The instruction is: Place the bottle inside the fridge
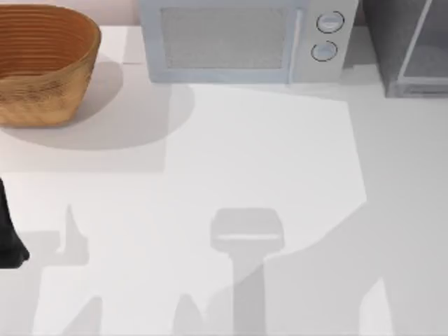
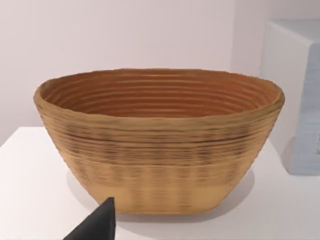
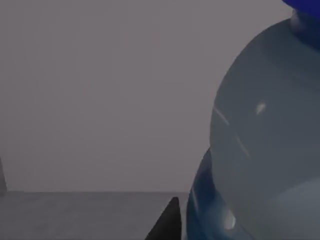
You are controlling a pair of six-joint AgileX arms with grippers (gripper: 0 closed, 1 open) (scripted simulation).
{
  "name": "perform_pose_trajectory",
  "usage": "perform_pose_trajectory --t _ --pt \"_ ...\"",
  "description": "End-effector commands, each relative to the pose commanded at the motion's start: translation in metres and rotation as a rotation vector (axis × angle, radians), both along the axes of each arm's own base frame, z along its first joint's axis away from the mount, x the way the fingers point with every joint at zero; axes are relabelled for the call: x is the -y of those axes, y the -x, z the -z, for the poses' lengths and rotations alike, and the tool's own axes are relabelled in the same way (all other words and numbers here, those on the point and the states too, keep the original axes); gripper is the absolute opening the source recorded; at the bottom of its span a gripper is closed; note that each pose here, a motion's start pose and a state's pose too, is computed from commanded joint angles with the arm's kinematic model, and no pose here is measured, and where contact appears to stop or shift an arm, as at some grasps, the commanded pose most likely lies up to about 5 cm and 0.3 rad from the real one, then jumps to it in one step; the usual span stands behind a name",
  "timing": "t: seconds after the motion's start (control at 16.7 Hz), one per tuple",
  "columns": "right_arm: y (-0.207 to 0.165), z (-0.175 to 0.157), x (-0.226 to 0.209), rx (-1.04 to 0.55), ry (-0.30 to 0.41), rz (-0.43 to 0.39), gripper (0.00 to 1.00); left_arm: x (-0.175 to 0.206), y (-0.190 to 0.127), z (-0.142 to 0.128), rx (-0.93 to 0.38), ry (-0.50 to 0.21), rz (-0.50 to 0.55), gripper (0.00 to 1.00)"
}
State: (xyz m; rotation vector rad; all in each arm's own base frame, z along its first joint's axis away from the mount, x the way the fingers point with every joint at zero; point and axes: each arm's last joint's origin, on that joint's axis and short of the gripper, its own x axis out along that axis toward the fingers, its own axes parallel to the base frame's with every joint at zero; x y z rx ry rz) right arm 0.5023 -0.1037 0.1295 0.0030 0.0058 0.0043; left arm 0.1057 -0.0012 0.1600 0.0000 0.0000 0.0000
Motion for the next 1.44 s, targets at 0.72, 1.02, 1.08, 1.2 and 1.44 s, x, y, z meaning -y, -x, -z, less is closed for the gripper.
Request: perform_pose_trajectory --t 0.72,1.02,1.08,1.2,1.44 --pt "-0.002 0.0011 -0.0011 -0.004 -0.001 -0.003 0.53 0.0 0.0 0.0 0.0 0.0 0.0 1.0" --pt "-0.002 0.0011 -0.0011 -0.004 -0.001 -0.003 0.91 0.0 0.0 0.0 0.0 0.0 0.0 1.0" --pt "-0.002 0.0011 -0.0011 -0.004 -0.001 -0.003 0.98 0.0 0.0 0.0 0.0 0.0 0.0 1.0" --pt "-0.002 0.0011 -0.0011 -0.004 -0.001 -0.003 1.0 0.0 0.0 0.0 0.0 0.0 0.0 1.0" --pt "-0.002 0.0011 -0.0011 -0.004 -0.001 -0.003 1.0 0.0 0.0 0.0 0.0 0.0 0.0 1.0"
